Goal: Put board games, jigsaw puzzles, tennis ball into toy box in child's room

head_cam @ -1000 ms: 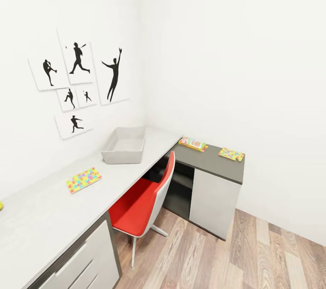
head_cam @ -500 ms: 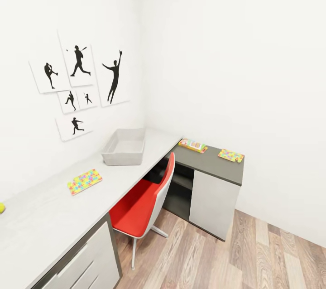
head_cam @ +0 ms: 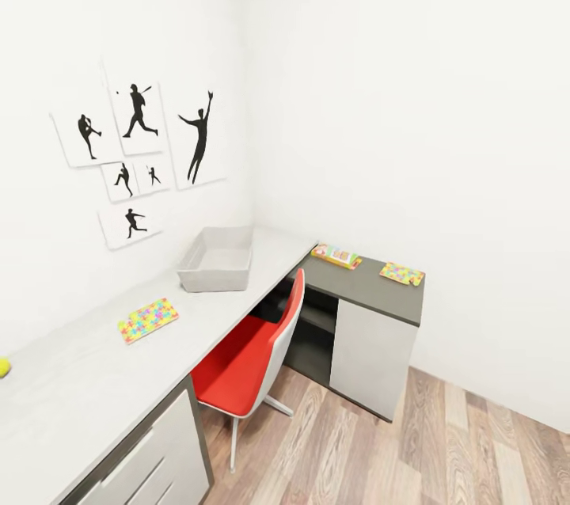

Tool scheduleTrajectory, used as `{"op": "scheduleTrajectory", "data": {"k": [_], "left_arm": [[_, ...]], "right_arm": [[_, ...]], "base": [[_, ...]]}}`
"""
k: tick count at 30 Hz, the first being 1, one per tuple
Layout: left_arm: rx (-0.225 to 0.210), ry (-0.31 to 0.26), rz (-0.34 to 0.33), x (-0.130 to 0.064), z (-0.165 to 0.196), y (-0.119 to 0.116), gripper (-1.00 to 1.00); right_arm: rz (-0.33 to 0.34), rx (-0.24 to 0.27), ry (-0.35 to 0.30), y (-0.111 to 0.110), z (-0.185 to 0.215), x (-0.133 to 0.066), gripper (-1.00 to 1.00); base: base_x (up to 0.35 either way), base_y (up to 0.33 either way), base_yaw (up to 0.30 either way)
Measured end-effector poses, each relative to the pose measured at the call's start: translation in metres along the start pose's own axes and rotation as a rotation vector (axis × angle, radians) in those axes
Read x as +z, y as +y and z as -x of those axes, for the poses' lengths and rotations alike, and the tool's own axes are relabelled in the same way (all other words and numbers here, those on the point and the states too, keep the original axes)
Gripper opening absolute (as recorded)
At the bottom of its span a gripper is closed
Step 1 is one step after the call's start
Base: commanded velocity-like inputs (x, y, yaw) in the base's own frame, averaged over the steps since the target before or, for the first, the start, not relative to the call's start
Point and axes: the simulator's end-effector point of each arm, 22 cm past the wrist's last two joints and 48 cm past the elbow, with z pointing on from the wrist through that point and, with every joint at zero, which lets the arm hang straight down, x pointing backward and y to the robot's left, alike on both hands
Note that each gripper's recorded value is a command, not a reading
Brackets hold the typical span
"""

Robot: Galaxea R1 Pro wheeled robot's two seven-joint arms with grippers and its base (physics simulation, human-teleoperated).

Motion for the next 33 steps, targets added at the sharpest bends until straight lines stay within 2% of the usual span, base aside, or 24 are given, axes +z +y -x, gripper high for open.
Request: {"op": "scheduleTrajectory", "data": {"k": [5,10,14,16,19,25,33], "left_arm": [[-0.008,-0.056,0.0,-0.015,0.065,0.001,1.0],[-0.01,-0.082,-0.001,-0.024,0.084,0.001,1.0],[-0.017,-0.135,-0.003,-0.028,0.095,0.002,1.0],[-0.018,-0.165,-0.006,-0.028,0.097,0.001,1.0],[-0.016,-0.178,-0.007,-0.028,0.093,0.0,1.0],[-0.021,-0.156,-0.007,-0.026,0.072,0.002,1.0],[-0.024,-0.151,-0.006,-0.032,0.066,0.004,1.0]], "right_arm": [[-0.003,0.018,-0.017,-0.002,0.021,-0.007,1.0],[-0.001,0.053,-0.026,-0.003,0.025,-0.012,1.0],[-0.002,0.079,-0.041,-0.004,0.027,-0.016,1.0],[-0.004,0.084,-0.047,-0.005,0.027,-0.017,1.0],[-0.004,0.087,-0.049,-0.006,0.027,-0.02,1.0],[-0.006,0.09,-0.05,-0.007,0.026,-0.026,1.0],[-0.007,0.09,-0.051,-0.008,0.023,-0.032,1.0]], "base": [[0.0,0.0,-0.211],[0.0,0.0,-0.257],[0.0,0.0,-0.273],[0.0,0.0,-0.276],[0.0,0.0,-0.278],[0.0,0.0,-0.279],[0.0,0.0,-0.279]]}}
